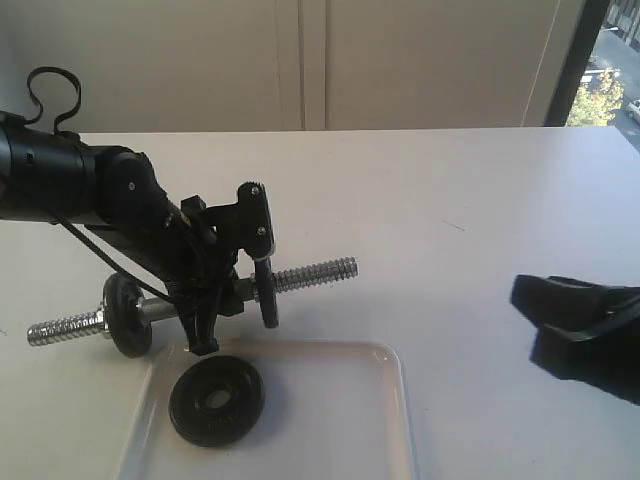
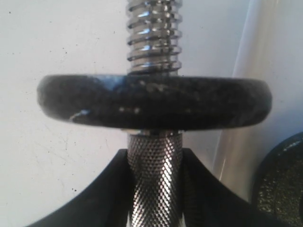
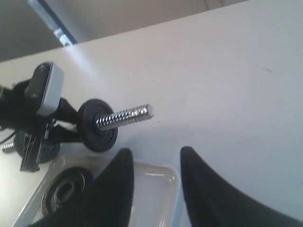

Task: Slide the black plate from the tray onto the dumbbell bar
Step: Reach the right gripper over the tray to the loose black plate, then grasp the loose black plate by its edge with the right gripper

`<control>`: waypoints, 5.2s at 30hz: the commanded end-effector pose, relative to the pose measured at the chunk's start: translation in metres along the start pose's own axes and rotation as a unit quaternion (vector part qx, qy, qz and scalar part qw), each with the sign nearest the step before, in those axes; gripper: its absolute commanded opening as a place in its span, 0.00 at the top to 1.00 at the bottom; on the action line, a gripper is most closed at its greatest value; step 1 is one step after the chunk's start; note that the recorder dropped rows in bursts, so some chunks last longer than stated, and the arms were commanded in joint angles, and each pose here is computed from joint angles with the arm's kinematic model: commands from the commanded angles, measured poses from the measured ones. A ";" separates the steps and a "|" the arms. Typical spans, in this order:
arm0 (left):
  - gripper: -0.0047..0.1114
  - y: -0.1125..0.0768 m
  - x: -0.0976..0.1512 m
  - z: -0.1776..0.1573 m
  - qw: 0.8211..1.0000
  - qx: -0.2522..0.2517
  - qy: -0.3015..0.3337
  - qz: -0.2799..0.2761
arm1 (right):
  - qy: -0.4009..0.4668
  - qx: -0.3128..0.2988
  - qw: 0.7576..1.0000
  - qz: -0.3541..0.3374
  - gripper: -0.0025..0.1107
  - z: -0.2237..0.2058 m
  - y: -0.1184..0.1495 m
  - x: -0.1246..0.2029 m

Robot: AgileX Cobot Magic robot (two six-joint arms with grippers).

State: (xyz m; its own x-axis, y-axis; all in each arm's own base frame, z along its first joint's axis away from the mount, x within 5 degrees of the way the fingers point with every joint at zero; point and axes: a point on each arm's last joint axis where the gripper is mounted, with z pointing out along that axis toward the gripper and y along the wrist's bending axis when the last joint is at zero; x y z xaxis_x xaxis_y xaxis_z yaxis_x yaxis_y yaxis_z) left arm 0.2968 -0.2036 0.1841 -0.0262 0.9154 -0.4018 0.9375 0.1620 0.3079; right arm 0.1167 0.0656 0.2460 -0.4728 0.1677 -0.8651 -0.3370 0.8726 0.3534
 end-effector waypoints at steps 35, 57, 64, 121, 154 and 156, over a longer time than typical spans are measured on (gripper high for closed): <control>0.96 0.019 -0.018 -0.028 0.994 -0.090 -0.063 -0.012 | 0.375 -0.067 0.898 -0.219 0.14 0.206 0.171 0.059; 0.96 0.019 -0.018 -0.028 0.994 -0.092 -0.061 -0.005 | 0.387 -0.066 0.889 -0.236 0.14 0.218 0.173 0.067; 0.96 0.019 -0.018 -0.028 0.994 -0.091 -0.060 -0.005 | 0.384 -0.059 0.895 -0.218 0.05 0.219 0.174 0.067; 0.96 0.026 -0.017 -0.016 0.990 -0.127 -0.065 0.009 | 0.373 -0.063 0.888 -0.261 0.05 0.240 0.166 0.091; 0.96 0.026 -0.017 -0.016 0.990 -0.127 -0.065 0.009 | 0.485 0.022 0.824 -0.292 0.71 0.238 0.139 0.123; 0.96 0.026 -0.017 -0.016 0.990 -0.127 -0.065 0.009 | 0.479 0.019 0.828 -0.291 0.78 0.236 0.141 0.117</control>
State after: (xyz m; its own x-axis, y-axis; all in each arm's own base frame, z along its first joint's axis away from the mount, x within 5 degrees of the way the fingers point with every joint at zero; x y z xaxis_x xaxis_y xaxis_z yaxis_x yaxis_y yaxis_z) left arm 0.3084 -0.2046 0.1851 0.0294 0.9103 -0.4129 0.8870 0.1667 0.4306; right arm 0.2137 0.3326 0.1288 -0.6327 -0.6794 -0.3716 -0.7313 0.6820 -0.0019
